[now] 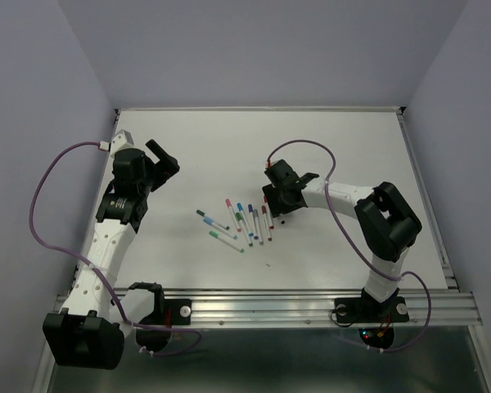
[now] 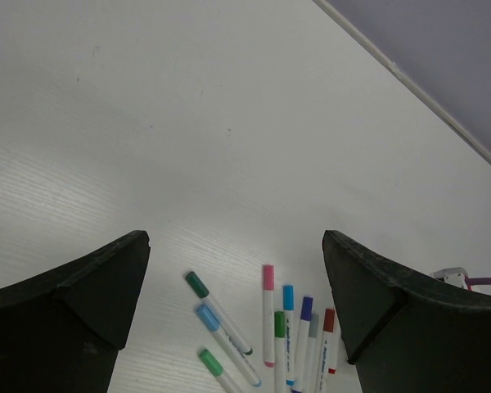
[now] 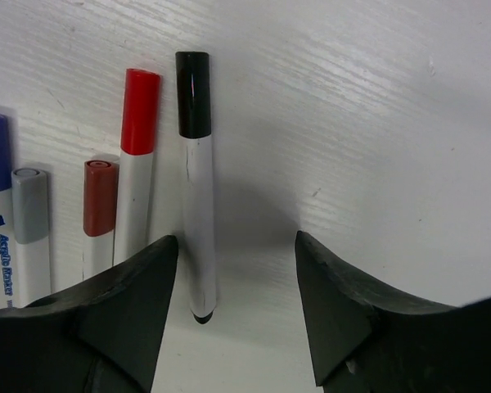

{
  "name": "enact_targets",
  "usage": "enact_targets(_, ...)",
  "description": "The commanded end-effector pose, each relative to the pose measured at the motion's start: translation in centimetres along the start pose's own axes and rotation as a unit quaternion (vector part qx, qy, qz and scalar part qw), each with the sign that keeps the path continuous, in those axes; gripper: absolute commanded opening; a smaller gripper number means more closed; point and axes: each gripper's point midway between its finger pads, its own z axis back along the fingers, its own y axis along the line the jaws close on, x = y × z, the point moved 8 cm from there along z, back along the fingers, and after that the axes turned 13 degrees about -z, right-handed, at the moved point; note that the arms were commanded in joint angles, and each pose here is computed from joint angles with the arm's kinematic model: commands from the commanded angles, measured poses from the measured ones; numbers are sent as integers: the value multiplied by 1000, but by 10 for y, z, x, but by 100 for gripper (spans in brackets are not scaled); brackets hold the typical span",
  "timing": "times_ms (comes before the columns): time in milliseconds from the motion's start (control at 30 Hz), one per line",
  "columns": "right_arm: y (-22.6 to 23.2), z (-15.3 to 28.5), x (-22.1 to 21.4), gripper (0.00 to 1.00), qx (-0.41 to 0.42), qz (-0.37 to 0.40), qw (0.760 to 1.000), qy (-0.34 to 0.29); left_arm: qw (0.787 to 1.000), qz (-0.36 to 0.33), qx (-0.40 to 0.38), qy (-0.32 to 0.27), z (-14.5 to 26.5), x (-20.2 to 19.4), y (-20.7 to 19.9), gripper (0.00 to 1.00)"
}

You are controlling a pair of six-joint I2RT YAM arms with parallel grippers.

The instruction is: Open the pen caps

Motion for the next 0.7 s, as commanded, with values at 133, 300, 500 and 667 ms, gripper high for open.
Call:
enact_targets(133,6,-8,-13,59,24,1,1000,14,1000,-7,-4,-25,7,10,-2,99)
enact_targets(300,9,-12,-17,53,38,-5,999,19,1000,-7,-1,-24,6,10,-1,99)
enact_targets(500,9,-16,-22,40,38,-6,999,30,1000,-7,4,-24,7,10,0,99)
enact_targets(667,7,-19,-32,25,41,-4,998,48,1000,-7,5,-25,8,10,0,99)
